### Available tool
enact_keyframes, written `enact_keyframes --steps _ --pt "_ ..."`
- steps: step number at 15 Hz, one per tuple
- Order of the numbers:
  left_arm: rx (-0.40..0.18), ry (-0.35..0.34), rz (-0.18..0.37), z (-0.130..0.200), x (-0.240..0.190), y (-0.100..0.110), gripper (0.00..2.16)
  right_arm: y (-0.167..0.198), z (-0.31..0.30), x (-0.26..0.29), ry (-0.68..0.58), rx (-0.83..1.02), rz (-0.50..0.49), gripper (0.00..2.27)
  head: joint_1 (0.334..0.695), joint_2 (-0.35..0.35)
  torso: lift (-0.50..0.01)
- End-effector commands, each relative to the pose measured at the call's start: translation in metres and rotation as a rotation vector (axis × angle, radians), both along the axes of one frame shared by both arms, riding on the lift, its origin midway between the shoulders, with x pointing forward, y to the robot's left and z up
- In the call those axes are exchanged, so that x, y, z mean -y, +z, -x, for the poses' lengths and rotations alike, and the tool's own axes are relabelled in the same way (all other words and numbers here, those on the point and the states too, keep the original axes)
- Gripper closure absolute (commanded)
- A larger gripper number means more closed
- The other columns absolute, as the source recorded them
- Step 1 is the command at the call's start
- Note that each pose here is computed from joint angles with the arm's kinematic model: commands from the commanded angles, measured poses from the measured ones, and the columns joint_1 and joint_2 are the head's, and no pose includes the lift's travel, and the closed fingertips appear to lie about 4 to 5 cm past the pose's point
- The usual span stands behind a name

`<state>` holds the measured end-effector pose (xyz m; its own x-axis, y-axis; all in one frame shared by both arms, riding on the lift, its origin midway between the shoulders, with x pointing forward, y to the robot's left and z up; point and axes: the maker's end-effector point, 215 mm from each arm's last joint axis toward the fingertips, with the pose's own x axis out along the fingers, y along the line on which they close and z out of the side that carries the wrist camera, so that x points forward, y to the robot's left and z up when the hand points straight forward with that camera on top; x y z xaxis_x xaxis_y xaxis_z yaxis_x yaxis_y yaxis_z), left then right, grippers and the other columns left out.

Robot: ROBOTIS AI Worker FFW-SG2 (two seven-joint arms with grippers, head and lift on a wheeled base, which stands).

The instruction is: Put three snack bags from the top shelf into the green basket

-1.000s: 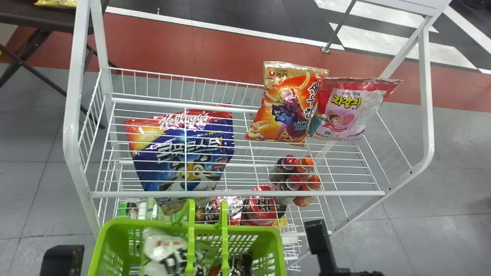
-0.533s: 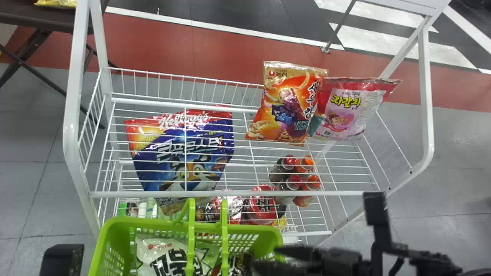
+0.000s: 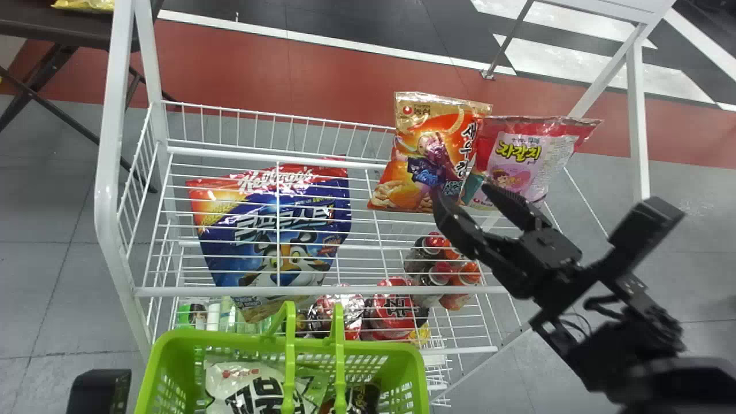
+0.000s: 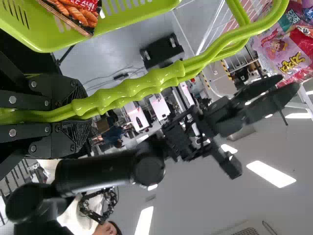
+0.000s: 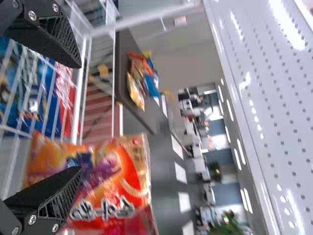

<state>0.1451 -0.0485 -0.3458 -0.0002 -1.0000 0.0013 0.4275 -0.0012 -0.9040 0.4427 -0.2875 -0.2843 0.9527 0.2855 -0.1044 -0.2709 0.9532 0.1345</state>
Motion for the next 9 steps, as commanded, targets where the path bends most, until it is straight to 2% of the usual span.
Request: enact_keyframes --steps 1,6,7,9 --pt "-0.002 -0.004 -0.006 0.0 0.002 -0.002 1.57 -0.012 -0.041 0.008 -0.049 0.009 0.049 0.07 0.695 -0.35 -0.046" --pt "-0.004 0.003 -0.016 -0.004 -0.002 -0.004 1.57 -0.049 -0.097 0.007 -0.105 -0.047 0.102 0.11 0.695 -0.35 -0.046" --pt "-0.004 0.004 -0.015 -0.004 -0.003 -0.004 1.57 -0.055 -0.102 0.007 -0.1 -0.061 0.109 0.46 0.695 -0.35 -0.046" --pt "0.0 0.004 -0.014 -0.008 -0.003 -0.004 1.57 -0.059 -0.102 -0.001 -0.072 -0.067 0.104 2.17 0.695 -0.35 -0.046"
